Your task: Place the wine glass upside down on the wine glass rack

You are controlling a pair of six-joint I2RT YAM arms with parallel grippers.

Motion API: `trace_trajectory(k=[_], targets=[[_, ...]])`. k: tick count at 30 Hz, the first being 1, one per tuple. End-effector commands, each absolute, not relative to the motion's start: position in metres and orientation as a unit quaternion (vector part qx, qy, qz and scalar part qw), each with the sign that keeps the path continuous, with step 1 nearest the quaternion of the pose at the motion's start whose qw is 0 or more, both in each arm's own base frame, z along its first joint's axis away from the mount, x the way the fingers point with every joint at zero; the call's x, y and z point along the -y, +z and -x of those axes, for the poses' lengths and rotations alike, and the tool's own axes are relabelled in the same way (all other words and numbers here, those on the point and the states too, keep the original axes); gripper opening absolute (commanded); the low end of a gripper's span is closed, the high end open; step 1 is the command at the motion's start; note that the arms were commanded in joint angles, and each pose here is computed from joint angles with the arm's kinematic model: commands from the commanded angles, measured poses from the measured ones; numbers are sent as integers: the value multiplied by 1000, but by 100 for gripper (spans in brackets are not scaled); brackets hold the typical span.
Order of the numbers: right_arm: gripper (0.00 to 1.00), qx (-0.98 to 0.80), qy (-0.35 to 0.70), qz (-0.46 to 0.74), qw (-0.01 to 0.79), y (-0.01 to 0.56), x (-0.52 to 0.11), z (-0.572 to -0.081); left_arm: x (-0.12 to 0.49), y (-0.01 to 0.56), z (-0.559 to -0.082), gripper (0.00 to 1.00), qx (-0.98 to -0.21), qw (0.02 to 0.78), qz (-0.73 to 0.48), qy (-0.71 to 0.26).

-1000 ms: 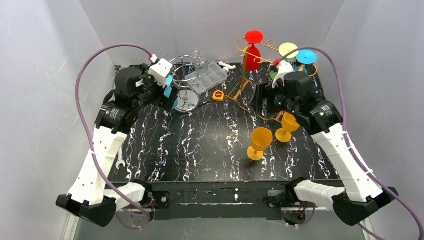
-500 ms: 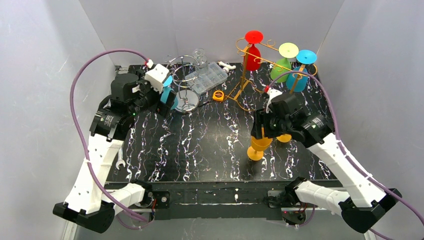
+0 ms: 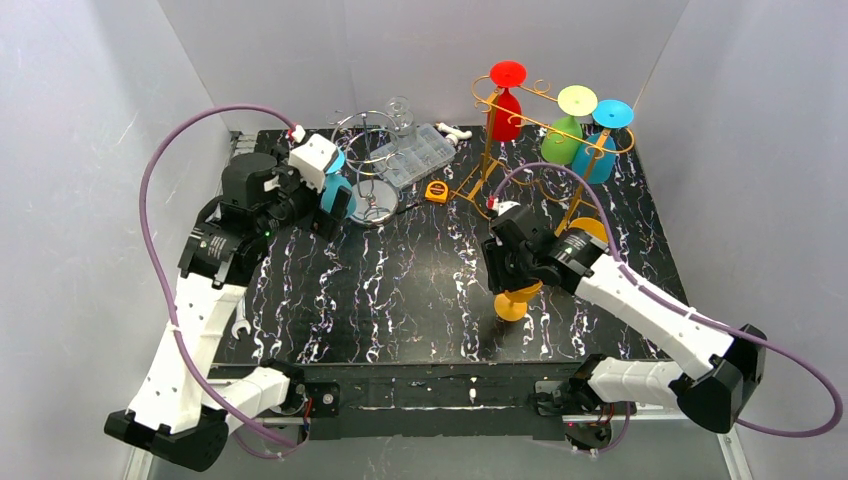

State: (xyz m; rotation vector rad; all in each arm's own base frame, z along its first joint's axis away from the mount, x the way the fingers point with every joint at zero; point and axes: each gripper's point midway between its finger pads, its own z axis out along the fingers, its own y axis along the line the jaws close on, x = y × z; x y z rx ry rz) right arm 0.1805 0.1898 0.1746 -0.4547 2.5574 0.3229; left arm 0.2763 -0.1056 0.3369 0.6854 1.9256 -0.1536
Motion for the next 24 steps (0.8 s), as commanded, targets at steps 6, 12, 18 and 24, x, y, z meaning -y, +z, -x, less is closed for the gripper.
trace_trajectory(k=[6, 12, 18, 24], targets=[[25, -946, 93, 136, 280, 165, -186, -191, 109, 339, -260, 99, -795, 526, -288, -90], [1, -935, 123, 126, 309, 190, -195, -197, 114, 336, -255, 99, -805, 521, -255, -122], [1, -844, 324, 118, 412, 294, -250, -204, 132, 341, -241, 99, -803, 515, -229, -194], [1, -744, 445, 116, 485, 377, -279, -207, 160, 334, -226, 99, -810, 464, -208, -292]])
